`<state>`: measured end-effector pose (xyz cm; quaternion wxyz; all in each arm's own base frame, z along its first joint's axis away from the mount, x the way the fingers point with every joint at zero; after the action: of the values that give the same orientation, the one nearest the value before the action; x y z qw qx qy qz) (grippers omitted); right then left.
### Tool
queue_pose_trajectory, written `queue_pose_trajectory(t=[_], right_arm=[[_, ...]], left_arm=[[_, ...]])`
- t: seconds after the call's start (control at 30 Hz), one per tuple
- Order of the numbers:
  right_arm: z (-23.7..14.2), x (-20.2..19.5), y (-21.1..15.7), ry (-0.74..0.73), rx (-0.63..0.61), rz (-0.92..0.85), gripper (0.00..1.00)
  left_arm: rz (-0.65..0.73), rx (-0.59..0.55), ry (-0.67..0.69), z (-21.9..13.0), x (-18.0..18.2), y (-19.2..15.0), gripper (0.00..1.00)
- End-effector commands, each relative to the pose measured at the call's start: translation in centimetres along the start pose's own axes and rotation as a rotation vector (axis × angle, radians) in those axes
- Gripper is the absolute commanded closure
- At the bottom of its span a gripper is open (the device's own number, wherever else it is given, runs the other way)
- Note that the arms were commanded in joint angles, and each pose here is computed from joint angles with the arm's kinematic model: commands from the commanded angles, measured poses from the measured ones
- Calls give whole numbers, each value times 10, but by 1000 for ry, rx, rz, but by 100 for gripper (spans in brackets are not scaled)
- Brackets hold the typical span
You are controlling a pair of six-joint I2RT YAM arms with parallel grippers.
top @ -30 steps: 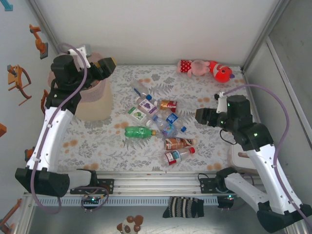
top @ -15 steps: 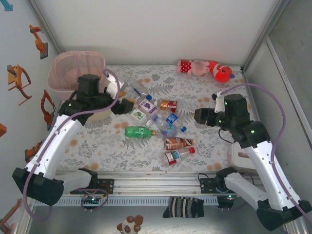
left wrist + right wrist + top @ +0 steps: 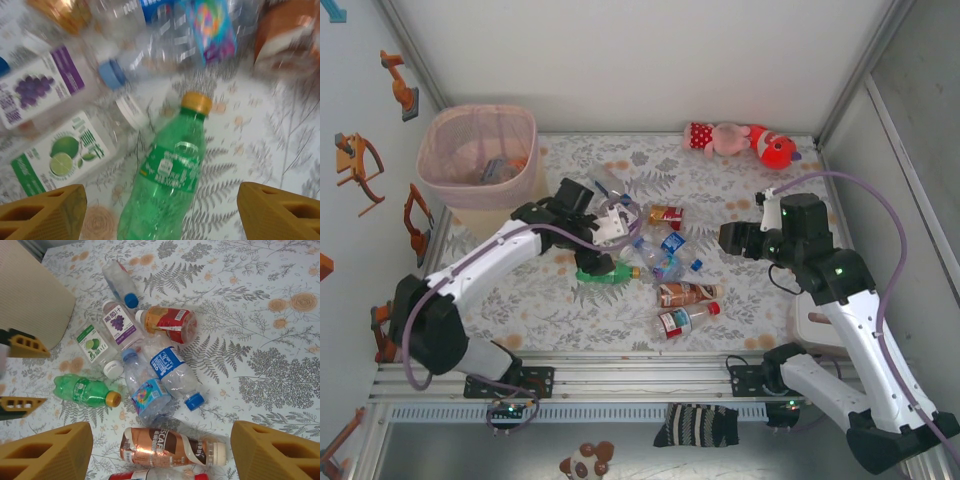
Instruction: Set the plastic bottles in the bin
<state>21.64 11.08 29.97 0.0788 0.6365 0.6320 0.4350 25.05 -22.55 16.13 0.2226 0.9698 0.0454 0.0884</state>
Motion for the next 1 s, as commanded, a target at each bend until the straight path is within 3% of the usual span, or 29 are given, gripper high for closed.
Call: queue_pose_trajectory(t=[0.0,0.6,0.97], right_arm=[[2,-2,-1,-4,-6,-13,28],[9,-2,-1,1,4,4,28],[10,-3,-2,-1,8,0,28]], left_arm=[[102,190,-16,13,-1,-22,21],[118,301,-106,64,-12,-33,21],[158,395,-147,83,-26,-42,27]])
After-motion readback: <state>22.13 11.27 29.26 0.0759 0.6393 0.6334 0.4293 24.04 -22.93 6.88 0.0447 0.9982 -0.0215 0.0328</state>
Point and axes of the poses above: each hand's point on the last joint's axis, 136 mm out from that joint toward the fingers, its own z axis out along the fingers, its own x axis along the line the jaws close on, y = z × x, the point moved 3 cm from there along -z, back along the fingers, and after that the axes turned 7 degrees about z, right-handed, at the moved point
